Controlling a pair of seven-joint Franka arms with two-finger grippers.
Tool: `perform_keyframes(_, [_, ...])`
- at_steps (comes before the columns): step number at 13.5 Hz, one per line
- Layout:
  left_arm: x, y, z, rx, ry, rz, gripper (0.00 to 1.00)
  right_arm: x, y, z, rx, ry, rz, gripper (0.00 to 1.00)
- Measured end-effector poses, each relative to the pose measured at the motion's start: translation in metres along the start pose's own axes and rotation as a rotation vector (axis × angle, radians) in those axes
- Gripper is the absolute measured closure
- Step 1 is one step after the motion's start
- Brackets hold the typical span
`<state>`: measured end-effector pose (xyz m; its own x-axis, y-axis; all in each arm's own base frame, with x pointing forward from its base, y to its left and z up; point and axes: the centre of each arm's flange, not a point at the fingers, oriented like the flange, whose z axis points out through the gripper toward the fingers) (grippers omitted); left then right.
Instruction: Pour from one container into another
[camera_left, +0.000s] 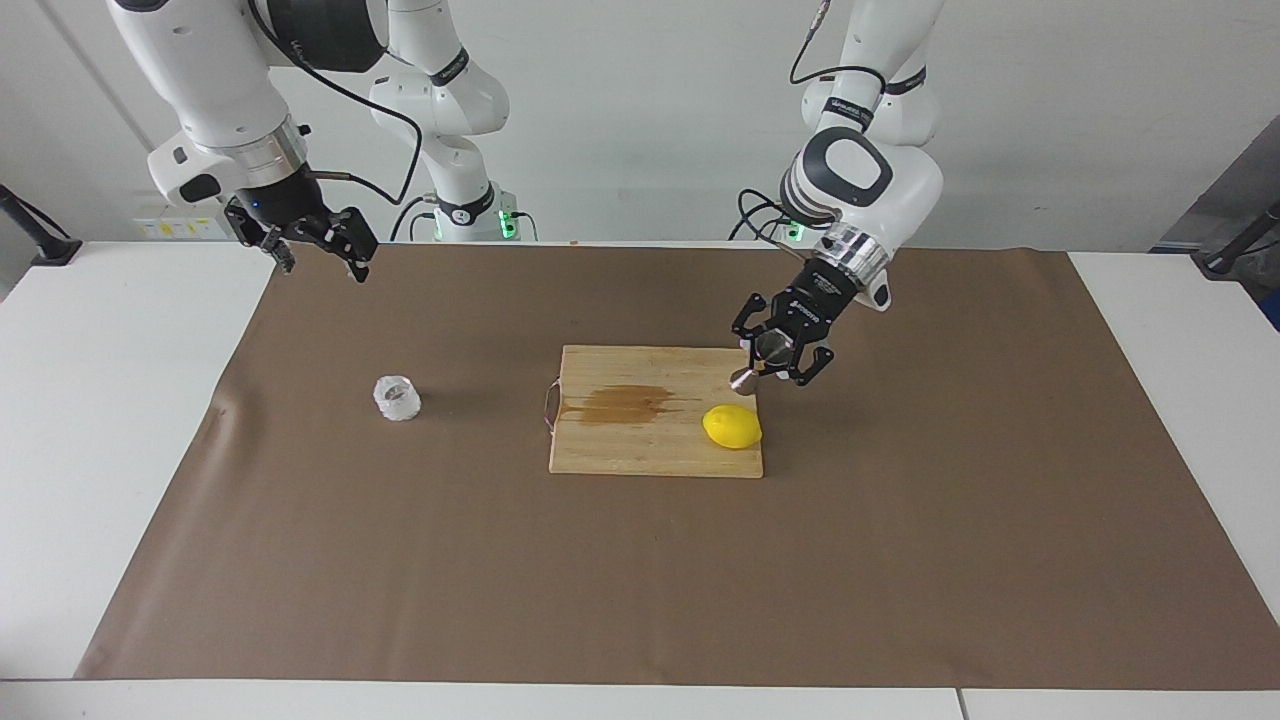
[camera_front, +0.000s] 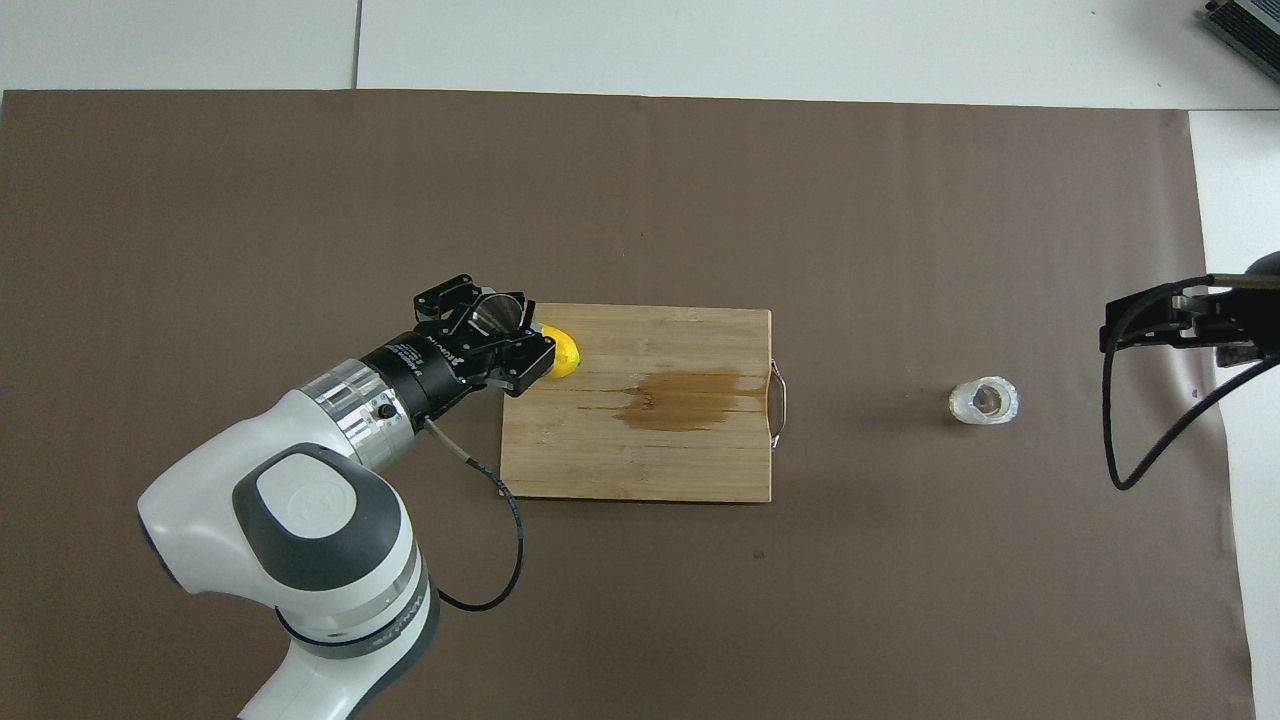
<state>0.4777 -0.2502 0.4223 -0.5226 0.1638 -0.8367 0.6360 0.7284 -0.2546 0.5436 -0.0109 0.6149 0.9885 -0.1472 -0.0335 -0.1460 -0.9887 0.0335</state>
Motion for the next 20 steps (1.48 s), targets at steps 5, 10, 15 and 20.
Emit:
perform_keyframes(5, [0.018,-0.045,0.044,-0.015,0.055,-0.037,0.85,0.000,-0.002,0.000,0.000,-0.001,-0.004,0.00])
perform_keyframes(10, [0.022,-0.054,0.085,-0.024,0.080,-0.035,0.85,-0.001,-0.009,0.000,-0.001,-0.001,-0.017,0.00])
perform_keyframes(15, [0.033,-0.071,0.113,-0.021,0.114,0.003,0.85,-0.002,-0.010,0.003,-0.002,-0.007,-0.019,0.00])
perform_keyframes(20, [0.038,-0.080,0.121,-0.006,0.132,0.040,0.85,-0.003,-0.010,0.003,-0.002,-0.008,-0.019,0.00])
